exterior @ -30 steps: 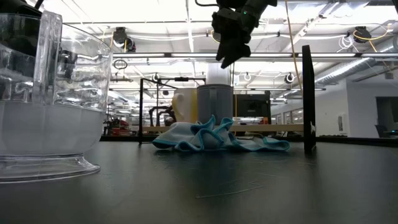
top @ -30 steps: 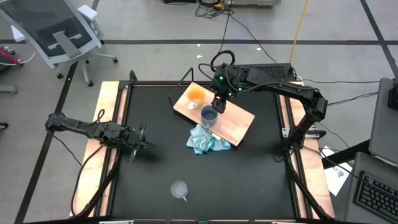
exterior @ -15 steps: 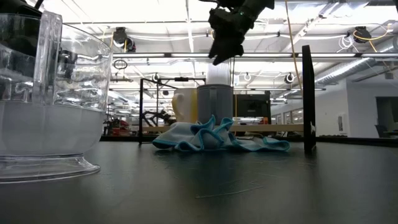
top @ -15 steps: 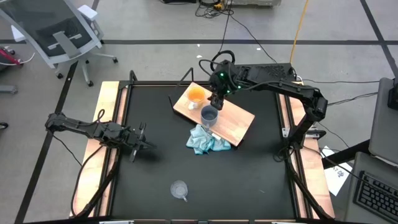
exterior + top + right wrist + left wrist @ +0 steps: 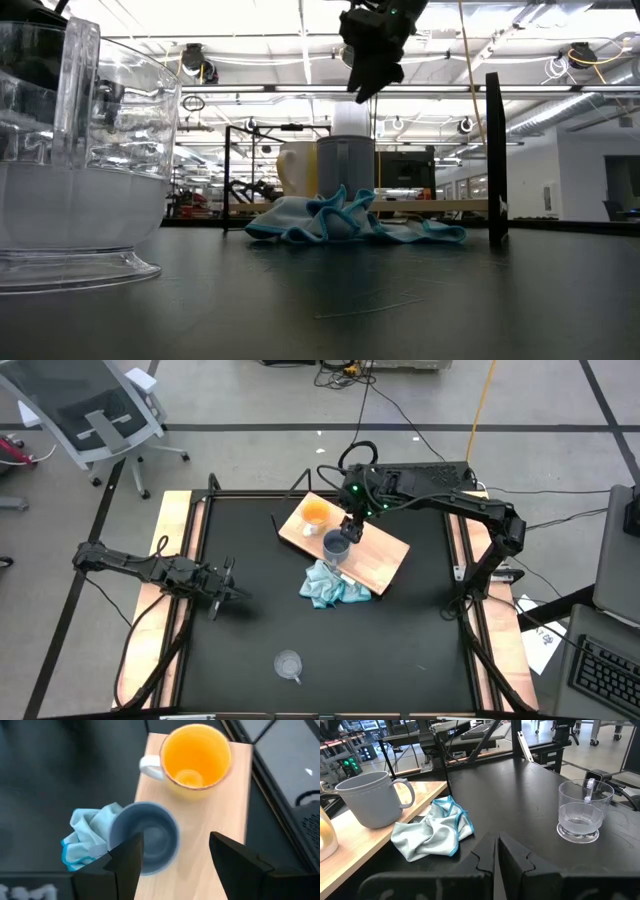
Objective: Stack small to large cups/mugs on shelf
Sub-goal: Adjust the position of the gray mug
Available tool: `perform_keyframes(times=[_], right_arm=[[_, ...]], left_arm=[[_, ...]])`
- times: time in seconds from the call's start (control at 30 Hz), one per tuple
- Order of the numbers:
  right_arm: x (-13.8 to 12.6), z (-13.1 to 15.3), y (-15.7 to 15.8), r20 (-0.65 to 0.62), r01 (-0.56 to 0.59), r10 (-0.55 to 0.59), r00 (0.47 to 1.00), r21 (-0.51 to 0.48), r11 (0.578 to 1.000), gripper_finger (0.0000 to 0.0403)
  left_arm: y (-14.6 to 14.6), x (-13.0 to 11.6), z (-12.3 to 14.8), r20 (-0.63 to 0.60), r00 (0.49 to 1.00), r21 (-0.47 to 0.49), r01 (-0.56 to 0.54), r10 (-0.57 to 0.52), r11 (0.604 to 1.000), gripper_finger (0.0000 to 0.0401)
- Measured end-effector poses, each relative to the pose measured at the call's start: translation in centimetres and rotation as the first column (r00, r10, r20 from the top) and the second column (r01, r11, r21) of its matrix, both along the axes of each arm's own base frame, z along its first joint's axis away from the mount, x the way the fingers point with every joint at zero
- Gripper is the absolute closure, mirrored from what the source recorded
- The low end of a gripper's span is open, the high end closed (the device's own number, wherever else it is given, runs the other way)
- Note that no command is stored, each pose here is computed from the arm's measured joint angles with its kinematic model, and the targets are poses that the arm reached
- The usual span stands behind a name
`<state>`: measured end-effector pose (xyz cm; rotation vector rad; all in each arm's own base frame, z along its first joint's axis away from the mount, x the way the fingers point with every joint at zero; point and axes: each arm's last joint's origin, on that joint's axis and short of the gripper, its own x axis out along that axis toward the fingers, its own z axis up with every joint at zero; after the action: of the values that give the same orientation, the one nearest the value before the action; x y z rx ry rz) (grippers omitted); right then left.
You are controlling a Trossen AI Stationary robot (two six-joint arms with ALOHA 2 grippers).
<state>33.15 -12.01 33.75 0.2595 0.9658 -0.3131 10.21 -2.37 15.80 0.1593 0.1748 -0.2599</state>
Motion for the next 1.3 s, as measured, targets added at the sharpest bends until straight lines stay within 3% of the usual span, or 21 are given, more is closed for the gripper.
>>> perform_keyframes(times=[0.2, 0.43, 0.8, 1.3], right_arm=[[1.5, 0.6, -0.3, -0.014, 0.006, -0.006, 1.000, 0.016, 1.000, 0.0186], [3.9, -1.7, -1.3, -0.151, -0.005, 0.014, 0.988, 0.055, 0.998, 0.0186], [4.1, -3.1, -1.8, -0.252, 0.012, 0.011, 0.968, 0.092, 0.996, 0.0186], [4.4, -3.1, -1.0, -0.264, -0.162, 0.169, 0.950, 0.048, 0.986, 0.0186]], left_arm=[[0.0, 0.0, 0.0, -0.003, 1.000, -0.011, -0.002, 0.002, 1.000, 0.0377], [0.0, 0.0, 0.0, -0.008, 1.000, -0.031, -0.006, 0.006, 1.000, 0.0377], [0.0, 0.0, 0.0, -0.006, 1.000, -0.023, -0.005, 0.005, 1.000, 0.0377], [0.0, 0.0, 0.0, -0.006, 1.000, -0.023, -0.004, 0.004, 1.000, 0.0377]])
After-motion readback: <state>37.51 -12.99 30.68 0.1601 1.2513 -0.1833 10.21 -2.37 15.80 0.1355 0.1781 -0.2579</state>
